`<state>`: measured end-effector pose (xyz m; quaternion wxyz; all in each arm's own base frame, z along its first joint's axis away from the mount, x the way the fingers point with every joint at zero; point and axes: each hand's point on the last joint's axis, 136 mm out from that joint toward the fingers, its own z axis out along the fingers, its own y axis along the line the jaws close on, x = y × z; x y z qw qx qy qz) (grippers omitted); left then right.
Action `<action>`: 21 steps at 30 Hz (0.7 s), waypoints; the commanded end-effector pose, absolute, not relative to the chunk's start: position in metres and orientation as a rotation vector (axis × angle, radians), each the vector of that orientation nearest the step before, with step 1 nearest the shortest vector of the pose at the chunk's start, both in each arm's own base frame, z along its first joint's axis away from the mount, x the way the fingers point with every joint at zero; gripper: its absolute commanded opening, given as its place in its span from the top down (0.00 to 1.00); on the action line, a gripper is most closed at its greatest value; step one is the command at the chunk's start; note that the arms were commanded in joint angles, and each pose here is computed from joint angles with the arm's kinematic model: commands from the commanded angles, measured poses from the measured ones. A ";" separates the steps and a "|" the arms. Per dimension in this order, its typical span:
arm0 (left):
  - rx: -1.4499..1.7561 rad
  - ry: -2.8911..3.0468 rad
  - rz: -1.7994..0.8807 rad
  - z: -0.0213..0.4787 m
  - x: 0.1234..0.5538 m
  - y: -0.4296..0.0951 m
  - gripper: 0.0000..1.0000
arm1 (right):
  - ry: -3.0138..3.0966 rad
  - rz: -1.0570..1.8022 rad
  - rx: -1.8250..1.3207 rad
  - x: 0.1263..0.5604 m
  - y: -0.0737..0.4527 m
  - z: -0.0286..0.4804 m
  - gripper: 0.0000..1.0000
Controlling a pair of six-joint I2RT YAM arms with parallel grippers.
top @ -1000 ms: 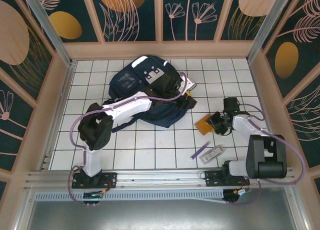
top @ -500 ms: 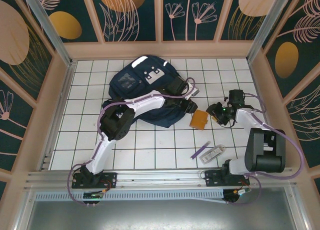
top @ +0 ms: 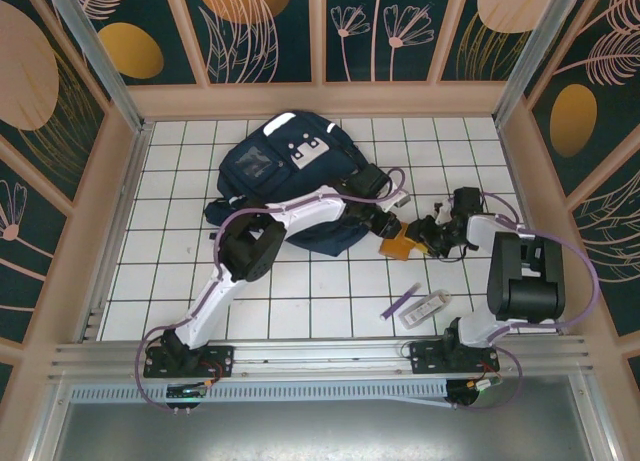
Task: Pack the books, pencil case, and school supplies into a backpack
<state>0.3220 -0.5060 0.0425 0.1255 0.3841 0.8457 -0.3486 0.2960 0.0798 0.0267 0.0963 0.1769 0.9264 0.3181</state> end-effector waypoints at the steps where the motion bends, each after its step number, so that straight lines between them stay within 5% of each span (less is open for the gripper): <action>1: 1.146 2.571 -0.973 0.011 0.319 -0.499 0.84 | 2.744 1.039 0.443 0.291 0.094 0.023 0.57; 9: 1.170 2.593 -0.990 -0.001 0.321 -0.506 0.98 | 2.673 1.151 0.350 0.295 0.106 0.033 0.65; 15: 1.161 2.583 -0.959 0.007 0.325 -0.504 1.00 | 2.636 1.130 0.364 0.296 0.103 0.034 0.77; 21: 1.031 2.454 -0.704 0.103 0.367 -0.493 0.76 | 2.599 1.005 0.405 0.303 0.088 0.054 0.93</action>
